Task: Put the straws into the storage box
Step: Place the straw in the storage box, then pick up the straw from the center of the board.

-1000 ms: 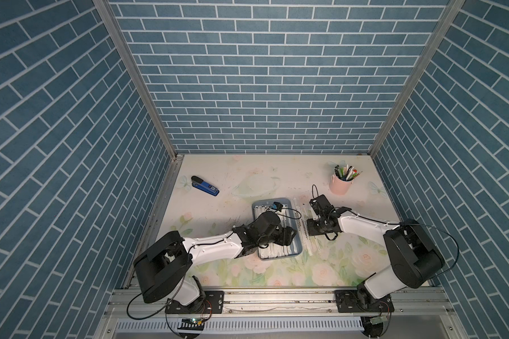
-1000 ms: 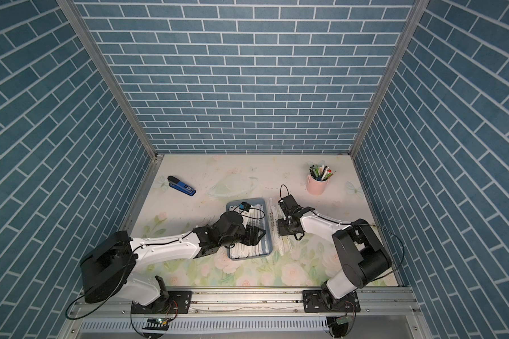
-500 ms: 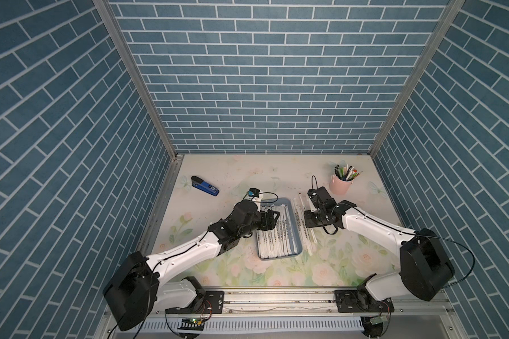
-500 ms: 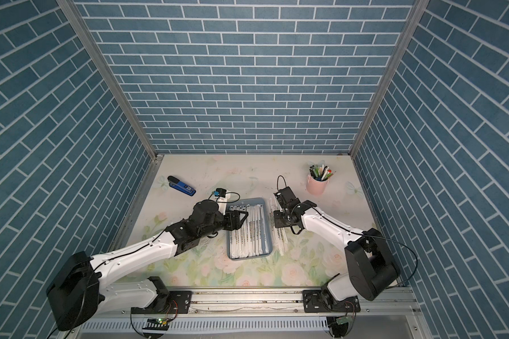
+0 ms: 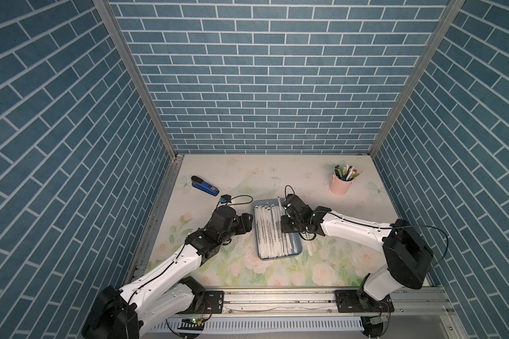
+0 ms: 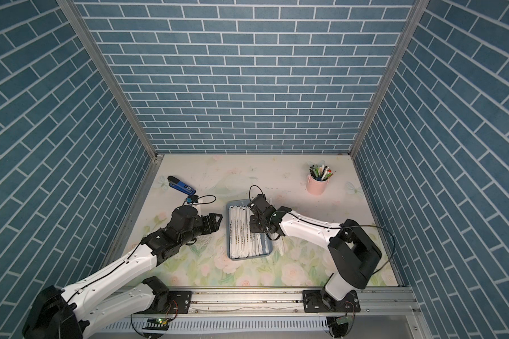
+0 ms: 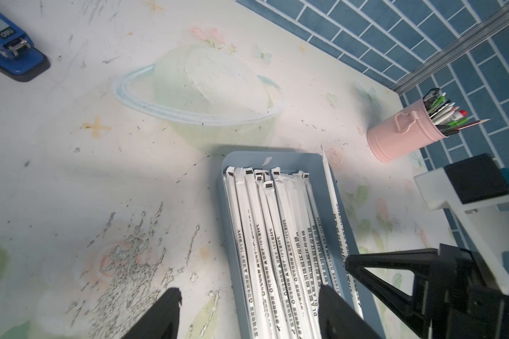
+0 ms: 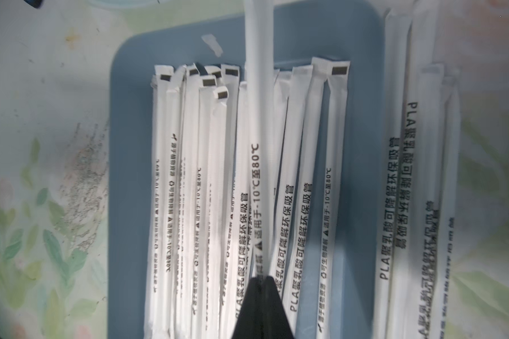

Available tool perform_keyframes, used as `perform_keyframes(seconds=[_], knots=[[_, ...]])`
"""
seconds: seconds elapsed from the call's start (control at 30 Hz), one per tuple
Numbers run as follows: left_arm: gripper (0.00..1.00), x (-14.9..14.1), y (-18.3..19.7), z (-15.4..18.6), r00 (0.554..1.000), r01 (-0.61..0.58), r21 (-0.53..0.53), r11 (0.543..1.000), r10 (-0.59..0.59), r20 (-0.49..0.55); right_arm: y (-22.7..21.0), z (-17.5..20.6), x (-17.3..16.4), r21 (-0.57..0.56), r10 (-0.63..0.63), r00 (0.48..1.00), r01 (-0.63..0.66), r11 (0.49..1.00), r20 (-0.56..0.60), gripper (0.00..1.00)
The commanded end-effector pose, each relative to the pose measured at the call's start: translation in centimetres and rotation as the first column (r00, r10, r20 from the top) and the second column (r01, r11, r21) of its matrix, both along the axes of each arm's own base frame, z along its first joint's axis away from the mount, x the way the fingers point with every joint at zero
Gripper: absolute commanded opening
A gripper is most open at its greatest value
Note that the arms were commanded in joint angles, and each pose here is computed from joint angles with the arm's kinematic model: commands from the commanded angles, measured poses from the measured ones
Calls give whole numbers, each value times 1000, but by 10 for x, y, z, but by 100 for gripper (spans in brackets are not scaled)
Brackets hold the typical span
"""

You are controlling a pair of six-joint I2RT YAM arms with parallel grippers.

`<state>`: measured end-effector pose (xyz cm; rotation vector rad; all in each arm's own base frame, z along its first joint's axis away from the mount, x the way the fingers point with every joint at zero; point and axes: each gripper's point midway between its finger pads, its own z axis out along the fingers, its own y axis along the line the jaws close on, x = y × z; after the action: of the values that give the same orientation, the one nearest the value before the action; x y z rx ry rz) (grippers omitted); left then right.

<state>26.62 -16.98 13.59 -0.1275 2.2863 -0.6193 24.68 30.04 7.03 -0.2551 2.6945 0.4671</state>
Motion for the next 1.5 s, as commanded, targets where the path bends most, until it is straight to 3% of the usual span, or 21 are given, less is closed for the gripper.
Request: perform_keyframes(seconds=[0.0,0.33,0.5,1.0,1.07,1.2,1.27,1.47], knots=[[77,-2,6,-5,1000,-17,18,1000,17,-12,2,-15,0,-5,-43,999,43,999,-22,3],[76,2,3,-5,1000,-7,19,1000,7,-8,9,-40,-8,-11,-40,994,39,999,-100,6],[76,2,3,-4,1000,-9,21,1000,9,-3,9,-40,-8,-16,-46,993,44,999,-108,14],[76,10,-1,3,1000,-2,28,1000,2,14,-15,19,9,-55,-33,999,34,998,22,29],[75,12,-3,4,1000,1,34,999,-2,14,-31,28,13,-76,-49,998,52,996,48,28],[75,14,-16,10,999,31,42,999,-32,21,-80,30,17,-109,-102,993,108,988,62,12],[75,15,-26,12,998,50,48,998,-52,27,-93,28,17,-112,-109,992,115,987,55,10],[74,18,-48,10,996,86,37,996,-87,26,-64,18,9,0,-43,999,43,999,-1,6]])
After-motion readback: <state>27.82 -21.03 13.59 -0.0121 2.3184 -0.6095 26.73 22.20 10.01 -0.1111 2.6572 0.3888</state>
